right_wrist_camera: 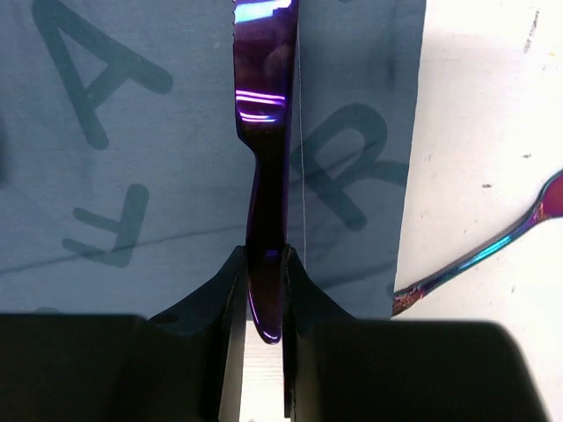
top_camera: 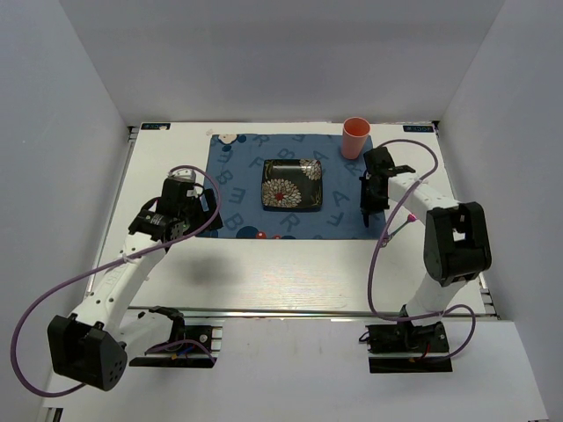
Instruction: Set the dinner table for one person
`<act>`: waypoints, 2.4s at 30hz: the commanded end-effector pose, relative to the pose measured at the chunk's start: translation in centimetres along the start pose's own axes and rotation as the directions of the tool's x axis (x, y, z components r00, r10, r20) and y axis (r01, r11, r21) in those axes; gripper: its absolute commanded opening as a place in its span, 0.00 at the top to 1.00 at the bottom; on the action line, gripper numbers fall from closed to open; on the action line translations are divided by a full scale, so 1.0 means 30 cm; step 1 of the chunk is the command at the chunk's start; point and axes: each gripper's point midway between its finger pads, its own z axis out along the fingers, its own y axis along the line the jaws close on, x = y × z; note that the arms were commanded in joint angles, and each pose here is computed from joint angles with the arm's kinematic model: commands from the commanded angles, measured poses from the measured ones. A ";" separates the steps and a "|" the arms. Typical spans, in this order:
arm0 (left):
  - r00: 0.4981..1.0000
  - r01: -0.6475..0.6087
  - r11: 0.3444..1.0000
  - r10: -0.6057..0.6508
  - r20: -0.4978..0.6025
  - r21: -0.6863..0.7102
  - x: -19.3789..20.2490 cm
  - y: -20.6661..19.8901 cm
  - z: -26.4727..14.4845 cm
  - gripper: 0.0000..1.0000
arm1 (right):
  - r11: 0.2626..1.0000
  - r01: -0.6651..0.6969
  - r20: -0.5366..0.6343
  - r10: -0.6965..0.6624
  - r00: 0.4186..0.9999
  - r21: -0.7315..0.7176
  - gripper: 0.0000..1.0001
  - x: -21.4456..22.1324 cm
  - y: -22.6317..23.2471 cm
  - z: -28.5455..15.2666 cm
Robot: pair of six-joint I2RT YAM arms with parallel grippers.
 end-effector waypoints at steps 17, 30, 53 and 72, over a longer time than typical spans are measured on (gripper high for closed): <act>0.999 -0.013 0.999 0.012 0.032 0.035 -0.012 -0.020 -0.005 0.02 | 0.992 0.119 0.019 -0.118 0.993 -0.040 1.00 -0.083 0.010 0.105; 0.999 -0.016 0.999 0.015 0.032 0.039 -0.013 -0.021 -0.005 0.02 | 0.996 0.084 -0.008 -0.084 0.996 -0.036 0.96 -0.056 0.002 0.118; 0.999 -0.017 0.999 0.016 0.039 0.030 -0.010 -0.019 -0.010 0.02 | 0.954 -0.281 0.158 0.263 0.952 0.102 0.32 -0.165 -0.158 -0.061; 0.999 -0.004 1.000 0.004 0.051 0.004 -0.018 -0.004 -0.017 0.02 | 0.754 -0.630 0.092 0.625 0.775 0.184 0.43 0.049 -0.424 0.111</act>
